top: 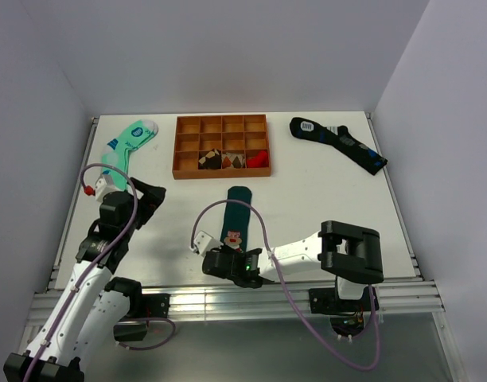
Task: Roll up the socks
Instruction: Roll the sock at the center of the board.
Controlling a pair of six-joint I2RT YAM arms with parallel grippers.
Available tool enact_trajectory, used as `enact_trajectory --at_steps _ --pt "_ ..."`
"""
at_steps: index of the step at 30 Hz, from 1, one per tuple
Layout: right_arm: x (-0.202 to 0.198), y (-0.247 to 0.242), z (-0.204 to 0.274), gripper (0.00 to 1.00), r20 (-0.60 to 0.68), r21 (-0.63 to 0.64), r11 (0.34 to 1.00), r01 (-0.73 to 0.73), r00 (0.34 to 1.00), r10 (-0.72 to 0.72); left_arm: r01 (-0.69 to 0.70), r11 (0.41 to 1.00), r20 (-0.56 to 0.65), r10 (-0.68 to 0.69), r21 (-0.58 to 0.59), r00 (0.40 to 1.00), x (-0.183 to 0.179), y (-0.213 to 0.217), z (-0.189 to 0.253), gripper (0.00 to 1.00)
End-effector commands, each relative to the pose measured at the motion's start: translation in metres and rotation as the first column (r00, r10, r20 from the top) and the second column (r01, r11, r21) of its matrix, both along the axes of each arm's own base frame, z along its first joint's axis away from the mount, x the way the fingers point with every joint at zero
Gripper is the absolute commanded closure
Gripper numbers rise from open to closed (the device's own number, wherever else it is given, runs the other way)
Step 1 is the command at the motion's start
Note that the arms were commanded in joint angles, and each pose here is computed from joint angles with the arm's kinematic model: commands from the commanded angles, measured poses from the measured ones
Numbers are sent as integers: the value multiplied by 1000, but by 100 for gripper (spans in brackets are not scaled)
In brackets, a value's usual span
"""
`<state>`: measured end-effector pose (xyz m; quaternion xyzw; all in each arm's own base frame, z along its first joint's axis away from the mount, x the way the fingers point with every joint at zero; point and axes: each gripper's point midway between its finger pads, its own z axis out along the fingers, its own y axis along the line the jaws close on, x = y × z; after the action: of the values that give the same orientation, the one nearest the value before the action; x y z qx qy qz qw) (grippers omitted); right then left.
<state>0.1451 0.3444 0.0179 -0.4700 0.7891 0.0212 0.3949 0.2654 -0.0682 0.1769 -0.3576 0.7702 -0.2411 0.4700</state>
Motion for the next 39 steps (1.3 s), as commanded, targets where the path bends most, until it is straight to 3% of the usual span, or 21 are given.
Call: enact_trajectory --at_steps 1,12,18,22,29,39 --pt "1 -1 0 77 -5 27 999 21 1000 -21 12 1000 66 -12 -7 998 3 -1 14 6" --pt "1 7 36 85 -247 214 976 -30 965 83 80 996 79 -76 -43 994 -5 -14 -12 15" --pt "3 12 51 85 -411 273 960 -58 895 171 115 992 123 -108 -48 986 -12 -24 -19 22" --pt "11 11 47 86 -541 303 952 -43 814 209 174 983 175 -162 -56 971 -18 -41 -20 27" --pt "12 9 34 86 -743 382 924 15 599 298 239 971 203 -228 -28 952 -26 -59 -34 45" --pt "17 9 29 85 -840 375 923 86 451 300 349 935 221 -354 62 909 -37 -103 -47 62"
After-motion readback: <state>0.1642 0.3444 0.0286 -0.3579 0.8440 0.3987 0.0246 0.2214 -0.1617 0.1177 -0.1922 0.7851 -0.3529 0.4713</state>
